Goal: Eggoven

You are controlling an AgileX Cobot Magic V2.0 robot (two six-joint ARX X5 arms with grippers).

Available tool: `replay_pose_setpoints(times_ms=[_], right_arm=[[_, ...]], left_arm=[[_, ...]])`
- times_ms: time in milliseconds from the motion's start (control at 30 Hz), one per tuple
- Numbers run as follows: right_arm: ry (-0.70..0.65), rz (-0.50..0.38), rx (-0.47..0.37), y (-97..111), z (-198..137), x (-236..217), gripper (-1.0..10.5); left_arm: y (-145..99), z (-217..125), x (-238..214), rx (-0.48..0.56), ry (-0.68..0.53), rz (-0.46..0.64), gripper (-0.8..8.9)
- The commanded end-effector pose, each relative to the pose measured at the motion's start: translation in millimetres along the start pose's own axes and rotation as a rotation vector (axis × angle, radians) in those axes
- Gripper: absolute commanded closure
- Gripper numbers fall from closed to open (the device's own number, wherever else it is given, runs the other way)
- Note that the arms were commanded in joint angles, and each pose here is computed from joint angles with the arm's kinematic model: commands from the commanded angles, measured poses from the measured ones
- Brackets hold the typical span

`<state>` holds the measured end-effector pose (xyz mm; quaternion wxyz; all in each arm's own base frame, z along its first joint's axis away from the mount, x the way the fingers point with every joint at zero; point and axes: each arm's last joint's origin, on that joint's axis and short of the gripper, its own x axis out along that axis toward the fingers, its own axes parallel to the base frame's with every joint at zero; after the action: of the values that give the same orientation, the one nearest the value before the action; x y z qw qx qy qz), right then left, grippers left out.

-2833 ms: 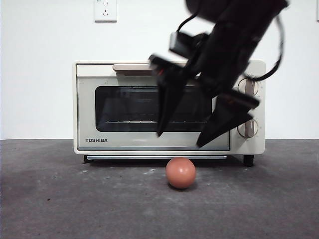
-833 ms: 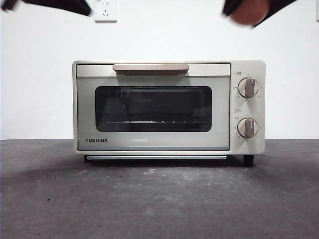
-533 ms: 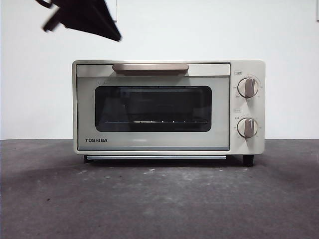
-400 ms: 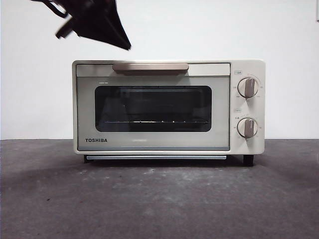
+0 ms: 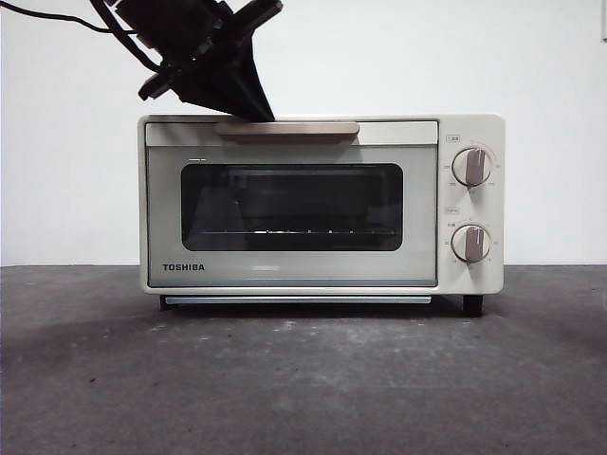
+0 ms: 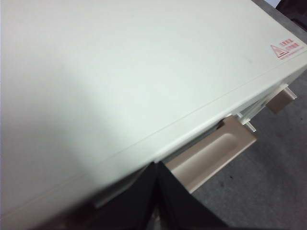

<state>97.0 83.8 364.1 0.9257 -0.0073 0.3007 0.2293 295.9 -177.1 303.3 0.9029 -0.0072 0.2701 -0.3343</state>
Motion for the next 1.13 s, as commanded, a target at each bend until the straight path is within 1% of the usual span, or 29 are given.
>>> replay_pose_setpoints(times_ms=[33, 167, 367, 567, 733, 833, 900, 1000, 1067, 1133], right_arm=[[-0.012, 0.010, -0.012, 1.8, 3.3, -2.0, 9.4], [-0.011, 0.009, -0.021, 1.9, 3.3, -1.9, 9.4], [-0.020, 0.012, -0.024, 2.3, 4.4, -1.5, 9.4], [-0.034, 0.016, -0.022, 2.7, 5.8, -1.4, 9.4], [-0.045, 0.019, -0.020, 3.1, 6.9, -1.2, 9.4], [-0.044, 0.019, -0.020, 3.8, 8.0, 1.1, 9.4], [-0.033, 0.015, -0.022, 4.8, 8.7, 4.9, 9.4], [0.004, 0.006, -0.029, 7.5, 10.2, 16.5, 9.4], [0.009, 0.006, -0.030, 10.4, 13.3, 25.8, 9.4], [0.009, 0.027, -0.029, 14.9, 18.2, 38.4, 9.4]], left_arm=[[0.5, 2.5, 10.3, 0.019, -0.005, 0.007, 8.06], [-3.6, -2.1, 12.7, 0.020, 0.034, -0.001, 8.06], [-22.3, -13.6, 15.1, 0.064, 0.135, -0.041, 8.06], [-47.9, -27.2, 16.2, 0.100, 0.244, -0.096, 8.06], [-69.1, -41.4, 13.7, 0.123, 0.360, -0.137, 8.06], [-81.2, -46.4, 10.0, 0.142, 0.399, -0.161, 8.06], [-87.4, -45.5, 4.3, 0.139, 0.395, -0.173, 8.06], [-89.8, -32.6, -18.1, 0.120, 0.320, -0.181, 8.06], [-84.8, -21.3, -41.5, 0.112, 0.257, -0.173, 8.06], [-75.7, -11.4, -68.8, 0.096, 0.197, -0.150, 8.06]])
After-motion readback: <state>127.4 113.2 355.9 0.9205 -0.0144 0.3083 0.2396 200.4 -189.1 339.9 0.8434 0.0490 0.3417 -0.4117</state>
